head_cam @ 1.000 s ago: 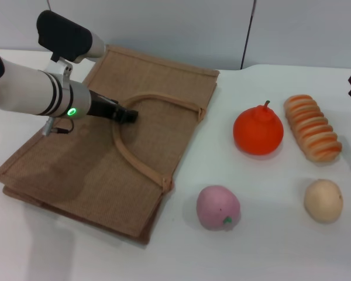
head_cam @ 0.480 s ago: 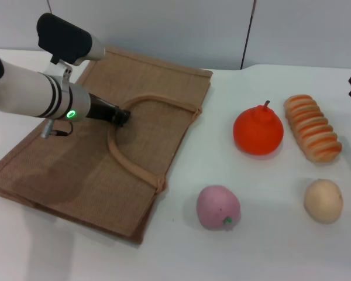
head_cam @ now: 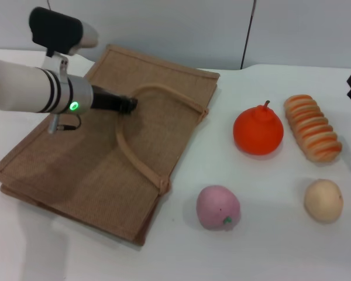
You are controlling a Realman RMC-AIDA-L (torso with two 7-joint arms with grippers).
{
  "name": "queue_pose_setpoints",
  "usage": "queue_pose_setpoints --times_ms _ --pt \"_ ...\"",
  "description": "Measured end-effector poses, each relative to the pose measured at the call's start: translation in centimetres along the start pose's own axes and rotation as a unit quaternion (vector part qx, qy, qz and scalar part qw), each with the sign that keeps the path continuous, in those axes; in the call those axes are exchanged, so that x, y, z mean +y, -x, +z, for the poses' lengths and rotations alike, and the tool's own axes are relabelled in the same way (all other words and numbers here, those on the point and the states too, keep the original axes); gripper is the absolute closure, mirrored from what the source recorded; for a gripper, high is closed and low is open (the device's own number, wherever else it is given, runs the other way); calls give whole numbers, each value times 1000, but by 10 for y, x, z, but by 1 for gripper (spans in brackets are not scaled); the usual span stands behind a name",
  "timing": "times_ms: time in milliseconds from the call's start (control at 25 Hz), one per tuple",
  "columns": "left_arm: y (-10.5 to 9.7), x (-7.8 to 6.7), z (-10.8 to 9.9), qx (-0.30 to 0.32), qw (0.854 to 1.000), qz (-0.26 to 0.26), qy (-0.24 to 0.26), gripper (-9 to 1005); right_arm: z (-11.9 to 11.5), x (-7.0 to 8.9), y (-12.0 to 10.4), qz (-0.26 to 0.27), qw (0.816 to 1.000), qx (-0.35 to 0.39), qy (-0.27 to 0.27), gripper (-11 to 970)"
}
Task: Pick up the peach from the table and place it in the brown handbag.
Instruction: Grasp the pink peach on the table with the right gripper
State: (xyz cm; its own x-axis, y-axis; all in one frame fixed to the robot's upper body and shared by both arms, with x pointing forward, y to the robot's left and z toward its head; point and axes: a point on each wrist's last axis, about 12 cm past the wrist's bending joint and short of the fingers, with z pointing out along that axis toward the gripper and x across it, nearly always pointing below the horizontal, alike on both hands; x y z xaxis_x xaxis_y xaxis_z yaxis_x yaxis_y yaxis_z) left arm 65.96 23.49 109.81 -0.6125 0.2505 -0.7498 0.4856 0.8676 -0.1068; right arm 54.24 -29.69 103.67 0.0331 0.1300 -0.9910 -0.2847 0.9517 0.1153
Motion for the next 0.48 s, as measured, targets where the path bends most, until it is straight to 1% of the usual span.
queue_pose_setpoints --times_ms 200,240,280,320,360,480 --pt "-2 5 -9 -41 999 -26 -13 871 5 7 0 -9 999 7 30 143" --pt "-4 7 -12 -53 998 -35 -18 871 6 11 -1 -15 999 14 47 143" --pt "-4 7 -12 -53 998 -35 -18 870 8 16 -1 -26 997 22 76 143" --pt "-6 10 -16 -69 996 -47 -24 869 9 19 -2 -34 994 28 98 143" --pt "-8 13 -19 -80 995 -56 -29 868 9 19 -2 -34 994 28 98 143" --pt "-12 19 -30 -124 988 -79 -51 865 13 30 -2 -58 985 42 159 143"
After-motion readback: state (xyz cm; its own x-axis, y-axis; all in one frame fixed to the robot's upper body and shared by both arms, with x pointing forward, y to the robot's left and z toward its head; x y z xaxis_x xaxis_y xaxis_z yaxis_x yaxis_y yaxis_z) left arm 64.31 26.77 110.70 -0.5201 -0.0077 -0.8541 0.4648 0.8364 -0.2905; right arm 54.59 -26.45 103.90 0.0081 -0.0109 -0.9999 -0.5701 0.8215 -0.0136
